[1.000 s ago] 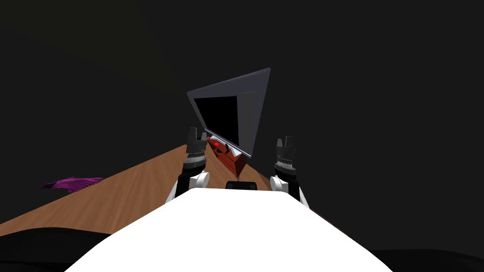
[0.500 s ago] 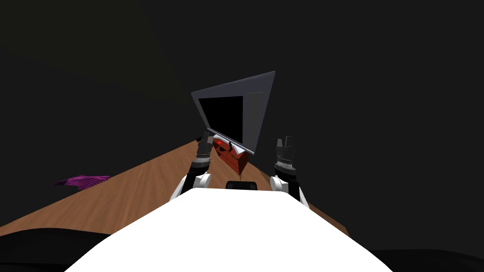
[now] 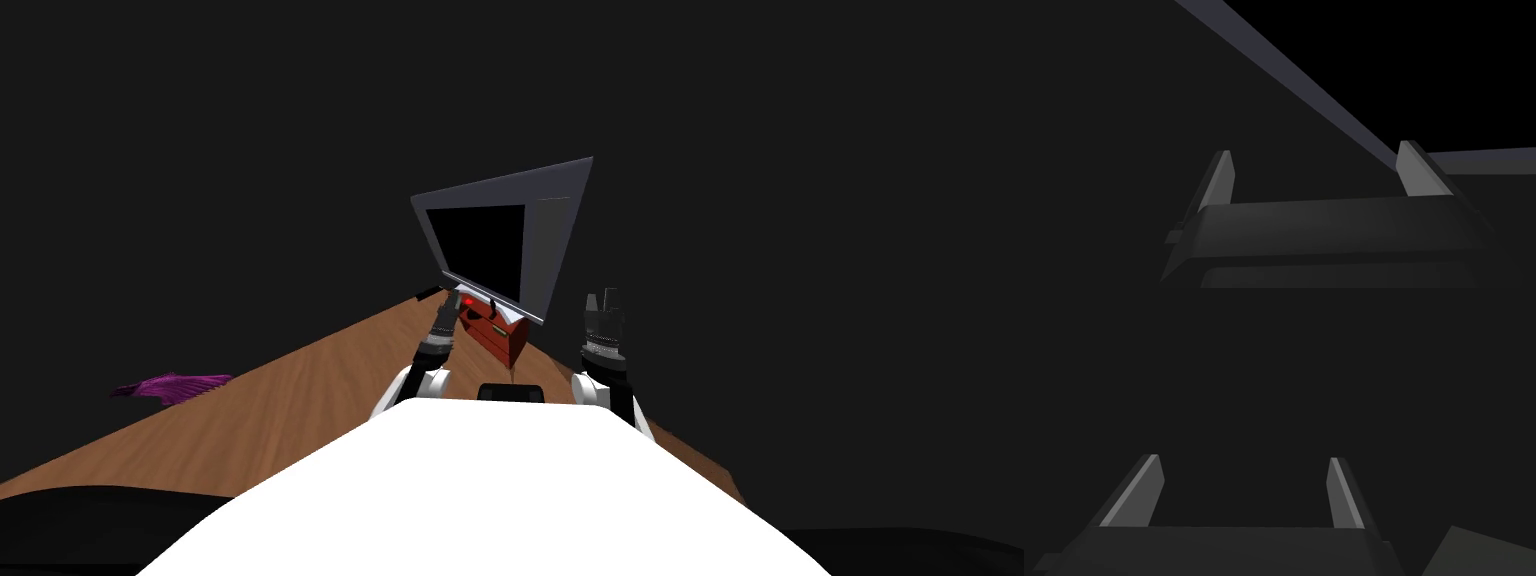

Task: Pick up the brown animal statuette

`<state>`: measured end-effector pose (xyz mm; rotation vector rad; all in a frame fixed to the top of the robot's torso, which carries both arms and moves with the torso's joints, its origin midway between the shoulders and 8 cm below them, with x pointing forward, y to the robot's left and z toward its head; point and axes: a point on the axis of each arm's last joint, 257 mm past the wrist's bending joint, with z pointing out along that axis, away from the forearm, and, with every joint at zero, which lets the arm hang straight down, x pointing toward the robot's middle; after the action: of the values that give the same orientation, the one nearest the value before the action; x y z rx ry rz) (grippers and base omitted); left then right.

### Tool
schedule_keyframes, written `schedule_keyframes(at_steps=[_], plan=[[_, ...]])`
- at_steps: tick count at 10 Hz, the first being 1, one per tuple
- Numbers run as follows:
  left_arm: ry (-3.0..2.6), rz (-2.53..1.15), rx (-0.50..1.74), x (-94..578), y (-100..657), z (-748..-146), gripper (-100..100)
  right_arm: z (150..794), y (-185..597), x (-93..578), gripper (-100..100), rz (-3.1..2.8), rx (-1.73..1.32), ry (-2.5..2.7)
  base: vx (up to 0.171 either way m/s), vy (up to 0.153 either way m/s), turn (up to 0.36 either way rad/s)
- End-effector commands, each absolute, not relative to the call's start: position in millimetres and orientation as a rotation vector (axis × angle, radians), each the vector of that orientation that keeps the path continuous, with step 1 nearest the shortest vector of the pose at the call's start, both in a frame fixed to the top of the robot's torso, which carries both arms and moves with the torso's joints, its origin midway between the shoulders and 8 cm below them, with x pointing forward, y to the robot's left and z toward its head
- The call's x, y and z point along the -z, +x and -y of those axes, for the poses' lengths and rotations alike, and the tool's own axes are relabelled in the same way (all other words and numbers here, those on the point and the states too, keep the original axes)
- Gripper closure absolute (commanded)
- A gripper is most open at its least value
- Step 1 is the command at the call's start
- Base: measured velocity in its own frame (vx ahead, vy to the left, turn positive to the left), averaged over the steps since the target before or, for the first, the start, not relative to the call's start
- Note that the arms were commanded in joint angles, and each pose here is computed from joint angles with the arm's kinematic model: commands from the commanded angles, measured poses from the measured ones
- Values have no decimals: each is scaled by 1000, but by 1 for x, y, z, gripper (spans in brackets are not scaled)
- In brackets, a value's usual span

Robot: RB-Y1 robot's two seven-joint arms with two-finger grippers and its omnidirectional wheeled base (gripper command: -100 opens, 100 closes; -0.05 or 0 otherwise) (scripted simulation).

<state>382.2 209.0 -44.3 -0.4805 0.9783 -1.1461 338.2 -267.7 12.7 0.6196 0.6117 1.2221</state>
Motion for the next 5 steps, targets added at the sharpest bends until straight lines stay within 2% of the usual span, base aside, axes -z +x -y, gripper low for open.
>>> schedule_keyframes(at_steps=[1, 3, 5], plan=[[-465, -1042, 1120, 66, 390, -203, -100, 268, 338, -13, 0, -612, -1222, 620, -37, 113, -47], [-437, -1125, 1084, 96, 399, -195, -100, 268, 338, -13, 0, -612, -1222, 620, -20, 111, -70], [-426, -1175, 1061, 115, 404, -192, -100, 268, 338, -13, 0, -612, -1222, 620, -8, 80, -42]])
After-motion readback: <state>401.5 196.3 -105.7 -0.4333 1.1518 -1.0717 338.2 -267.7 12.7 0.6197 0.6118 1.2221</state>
